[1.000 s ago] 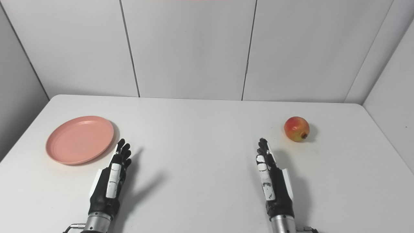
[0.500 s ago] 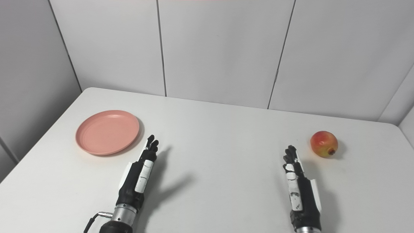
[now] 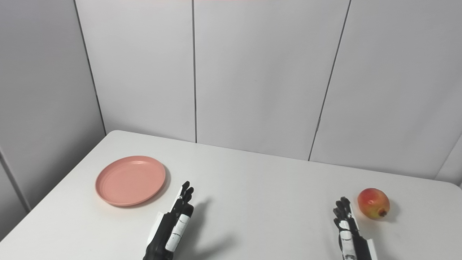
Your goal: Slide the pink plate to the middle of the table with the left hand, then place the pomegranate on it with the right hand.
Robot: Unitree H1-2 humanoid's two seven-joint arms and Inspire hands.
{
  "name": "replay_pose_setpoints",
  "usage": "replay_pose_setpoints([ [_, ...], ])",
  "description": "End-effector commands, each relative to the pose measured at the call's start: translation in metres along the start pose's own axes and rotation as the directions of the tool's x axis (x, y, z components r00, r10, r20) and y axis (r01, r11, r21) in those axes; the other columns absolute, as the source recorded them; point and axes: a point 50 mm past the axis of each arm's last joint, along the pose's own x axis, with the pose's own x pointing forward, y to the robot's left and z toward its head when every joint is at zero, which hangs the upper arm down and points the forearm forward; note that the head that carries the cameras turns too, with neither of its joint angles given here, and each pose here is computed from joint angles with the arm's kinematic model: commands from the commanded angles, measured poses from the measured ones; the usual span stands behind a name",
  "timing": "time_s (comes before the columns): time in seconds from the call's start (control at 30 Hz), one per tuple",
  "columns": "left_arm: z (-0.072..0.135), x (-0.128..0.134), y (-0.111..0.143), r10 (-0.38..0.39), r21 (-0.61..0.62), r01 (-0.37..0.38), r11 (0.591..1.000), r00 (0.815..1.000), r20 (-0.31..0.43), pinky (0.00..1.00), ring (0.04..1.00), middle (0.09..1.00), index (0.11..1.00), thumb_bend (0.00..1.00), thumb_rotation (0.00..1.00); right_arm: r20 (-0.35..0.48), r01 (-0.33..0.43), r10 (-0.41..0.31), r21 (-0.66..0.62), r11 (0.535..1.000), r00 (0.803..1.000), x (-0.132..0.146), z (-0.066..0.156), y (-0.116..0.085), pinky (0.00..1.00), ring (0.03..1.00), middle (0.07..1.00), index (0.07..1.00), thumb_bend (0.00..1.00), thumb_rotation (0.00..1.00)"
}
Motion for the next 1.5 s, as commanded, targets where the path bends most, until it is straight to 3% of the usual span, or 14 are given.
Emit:
replay_pose_setpoints([
  [0.0, -0.018, -0.009, 0.001, 0.012, 0.007, -0.012, 1.0, 0.999, -0.037, 1.0, 0.996, 0.985, 1.0, 0.74, 1.0, -0.082, 0.012, -0.012, 0.003, 1.0, 0.997, -0.02, -0.029, -0.004, 0.99, 0.974, 0.972, 0.983, 0.64, 1.0],
  [0.6, -0.022, -0.012, 0.008, 0.013, -0.009, -0.013, 1.0, 0.999, -0.036, 1.0, 1.0, 0.992, 1.0, 0.73, 1.0, -0.078, 0.0, 0.0, -0.005, 1.0, 0.997, -0.019, -0.03, 0.006, 0.97, 0.959, 0.962, 0.976, 0.68, 1.0],
  [0.8, -0.017, -0.012, 0.01, 0.025, -0.08, -0.028, 0.996, 0.999, -0.033, 1.0, 1.0, 0.996, 1.0, 0.76, 1.0, -0.083, -0.009, 0.007, -0.015, 1.0, 0.997, -0.024, -0.028, 0.008, 0.95, 0.949, 0.955, 0.97, 0.67, 1.0],
  [1.13, 0.017, 0.009, 0.018, 0.018, -0.205, -0.018, 0.979, 1.0, 0.002, 1.0, 1.0, 1.0, 1.0, 0.82, 1.0, -0.08, -0.018, 0.017, -0.009, 1.0, 0.997, -0.028, -0.023, 0.012, 0.94, 0.941, 0.949, 0.964, 0.62, 1.0],
  [1.47, 0.07, 0.052, 0.022, 0.029, -0.269, 0.009, 0.963, 0.99, 0.135, 1.0, 0.98, 0.995, 1.0, 0.83, 1.0, -0.086, -0.012, 0.012, 0.001, 1.0, 0.996, -0.025, -0.025, 0.01, 0.95, 0.942, 0.948, 0.961, 0.63, 0.98],
])
